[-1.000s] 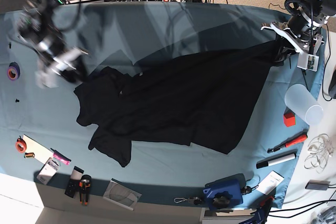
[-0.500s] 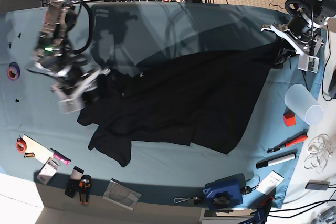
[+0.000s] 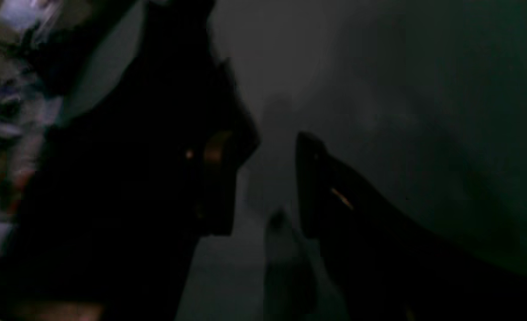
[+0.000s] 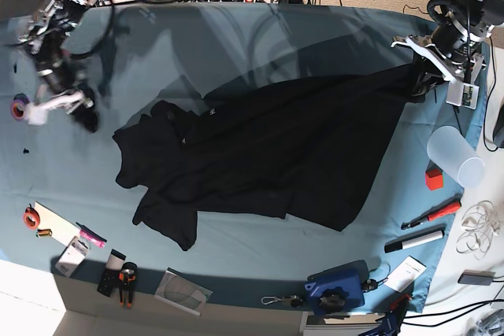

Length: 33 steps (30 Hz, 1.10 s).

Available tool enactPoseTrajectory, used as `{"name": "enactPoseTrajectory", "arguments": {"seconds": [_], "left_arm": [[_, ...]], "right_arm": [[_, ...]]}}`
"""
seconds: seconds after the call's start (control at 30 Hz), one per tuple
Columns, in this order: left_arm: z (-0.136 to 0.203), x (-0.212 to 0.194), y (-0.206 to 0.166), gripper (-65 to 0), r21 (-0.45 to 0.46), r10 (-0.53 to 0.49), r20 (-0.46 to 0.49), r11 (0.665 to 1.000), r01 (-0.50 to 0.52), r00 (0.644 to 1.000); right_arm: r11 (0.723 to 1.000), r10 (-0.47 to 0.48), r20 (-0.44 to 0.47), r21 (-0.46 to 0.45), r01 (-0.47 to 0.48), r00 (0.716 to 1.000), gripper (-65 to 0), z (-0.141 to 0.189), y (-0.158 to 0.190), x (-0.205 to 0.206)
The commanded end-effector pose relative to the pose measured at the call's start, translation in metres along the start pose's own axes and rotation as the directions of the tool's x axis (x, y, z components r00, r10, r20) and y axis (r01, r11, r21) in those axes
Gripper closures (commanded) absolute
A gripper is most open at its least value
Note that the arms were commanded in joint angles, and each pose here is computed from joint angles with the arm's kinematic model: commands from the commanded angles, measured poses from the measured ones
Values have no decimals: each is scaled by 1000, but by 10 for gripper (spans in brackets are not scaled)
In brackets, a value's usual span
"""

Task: Layout the t-shirt on the table in an organized manner, then fold the t-shirt properly
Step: 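Release and reposition the right gripper onto the t-shirt's bunched end, then grasp the t-shirt edge with the right gripper while the left holds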

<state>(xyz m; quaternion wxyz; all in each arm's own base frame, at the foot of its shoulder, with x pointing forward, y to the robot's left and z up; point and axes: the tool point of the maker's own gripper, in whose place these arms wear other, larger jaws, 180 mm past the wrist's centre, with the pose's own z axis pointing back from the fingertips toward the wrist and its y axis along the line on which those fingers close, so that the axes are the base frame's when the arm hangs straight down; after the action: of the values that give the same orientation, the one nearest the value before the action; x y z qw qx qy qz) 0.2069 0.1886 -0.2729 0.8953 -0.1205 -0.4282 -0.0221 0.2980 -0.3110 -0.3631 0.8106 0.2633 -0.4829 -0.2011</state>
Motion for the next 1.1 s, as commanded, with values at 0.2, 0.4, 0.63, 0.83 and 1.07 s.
{"name": "enactPoseTrajectory", "arguments": {"seconds": [0.2,0.4,0.63,0.83,1.07], "left_arm": [[3,12,-3,0,-11,-15,50,1000,16,999],[3,12,-3,0,-11,-15,51,1000,16,999],[3,15,-3,0,-11,-15,65,1000,16,998],[3,15,-3,0,-10,-15,64,1000,16,998],[3,15,-3,0,-11,-14,64,1000,15,998]], "right_arm": [[969,-200,31,152,193,979,-222,-36,14,15],[956,-192,-69,212,202,979,-222,-50,36,3],[960,-107,-236,227,162,966,-222,-66,58,-38],[963,-92,-262,220,153,961,-153,-70,60,-48],[967,-51,-239,230,108,970,0,-67,64,-35]]}}
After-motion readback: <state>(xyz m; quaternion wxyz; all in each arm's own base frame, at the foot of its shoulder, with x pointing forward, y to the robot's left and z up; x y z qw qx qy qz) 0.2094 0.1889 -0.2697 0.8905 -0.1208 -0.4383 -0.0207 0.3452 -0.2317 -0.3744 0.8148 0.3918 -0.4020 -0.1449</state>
